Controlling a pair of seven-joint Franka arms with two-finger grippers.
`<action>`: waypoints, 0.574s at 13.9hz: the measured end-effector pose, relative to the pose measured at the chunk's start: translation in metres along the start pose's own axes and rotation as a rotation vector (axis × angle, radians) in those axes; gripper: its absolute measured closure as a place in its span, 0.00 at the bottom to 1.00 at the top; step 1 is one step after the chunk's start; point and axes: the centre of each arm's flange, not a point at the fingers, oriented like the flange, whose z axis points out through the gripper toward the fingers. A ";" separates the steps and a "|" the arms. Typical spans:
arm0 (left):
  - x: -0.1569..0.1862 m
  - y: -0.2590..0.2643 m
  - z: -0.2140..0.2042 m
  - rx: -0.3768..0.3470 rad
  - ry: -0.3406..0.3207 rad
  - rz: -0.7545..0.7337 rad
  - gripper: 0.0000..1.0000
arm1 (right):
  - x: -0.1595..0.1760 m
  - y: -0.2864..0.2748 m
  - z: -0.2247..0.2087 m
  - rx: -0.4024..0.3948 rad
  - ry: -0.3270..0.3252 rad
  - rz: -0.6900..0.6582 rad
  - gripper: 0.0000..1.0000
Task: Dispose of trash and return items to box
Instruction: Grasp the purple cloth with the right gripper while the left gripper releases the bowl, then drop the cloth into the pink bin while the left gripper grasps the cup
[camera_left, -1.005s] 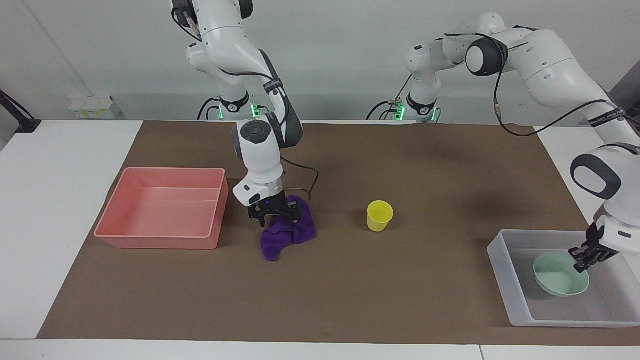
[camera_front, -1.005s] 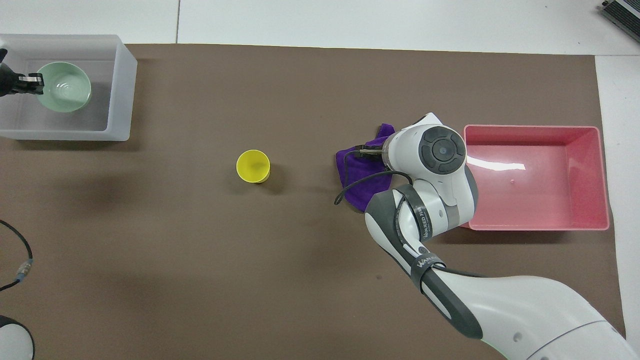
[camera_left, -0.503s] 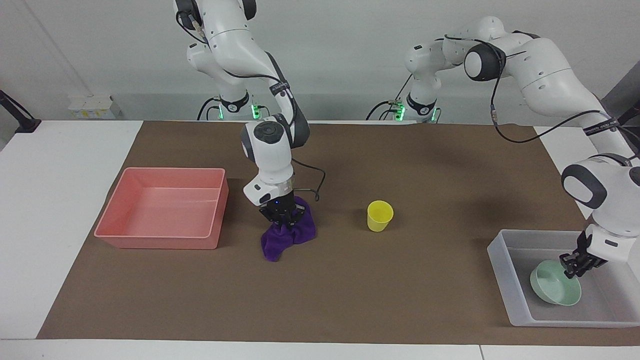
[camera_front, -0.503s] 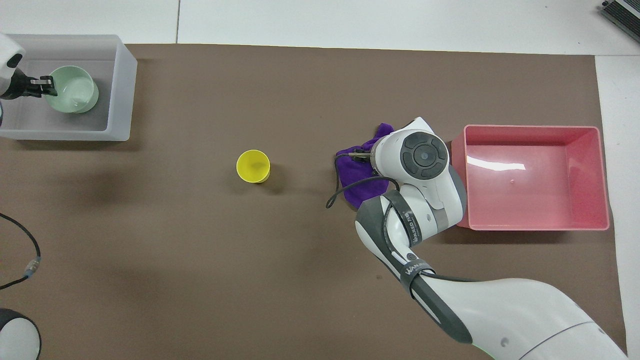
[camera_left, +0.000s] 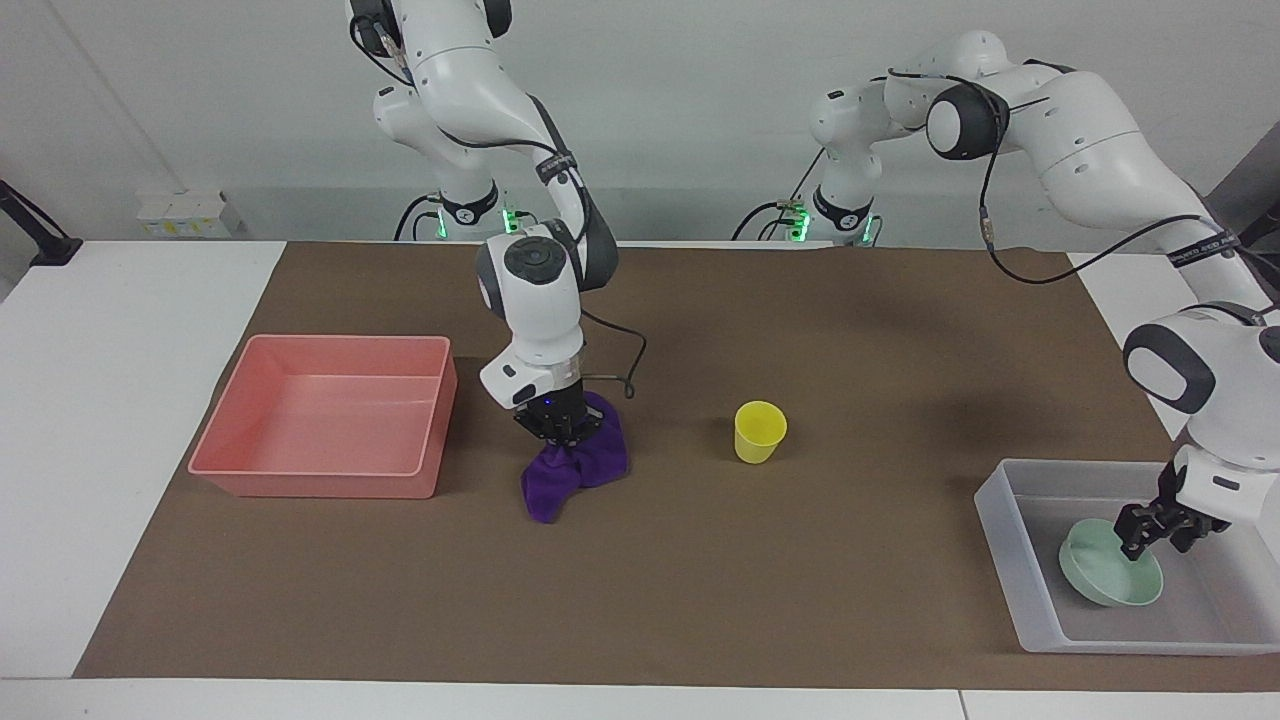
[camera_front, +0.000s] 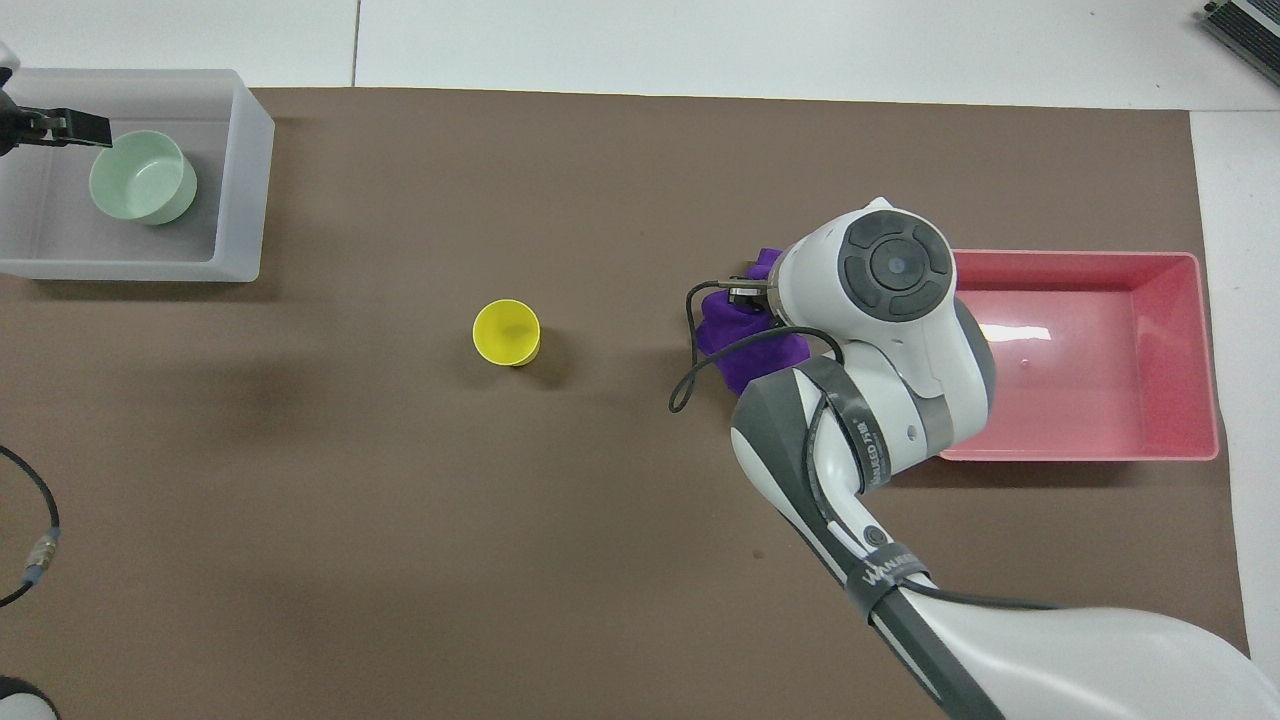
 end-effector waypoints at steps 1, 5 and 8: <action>-0.008 0.016 -0.017 -0.011 -0.007 0.019 0.00 | -0.002 0.004 -0.018 0.000 0.001 0.003 0.95; -0.056 0.107 -0.073 -0.072 -0.072 0.134 0.00 | -0.002 0.036 -0.079 -0.008 0.010 0.044 0.95; -0.087 0.177 -0.088 -0.108 -0.108 0.188 0.00 | 0.009 0.091 -0.112 -0.029 0.013 0.069 0.95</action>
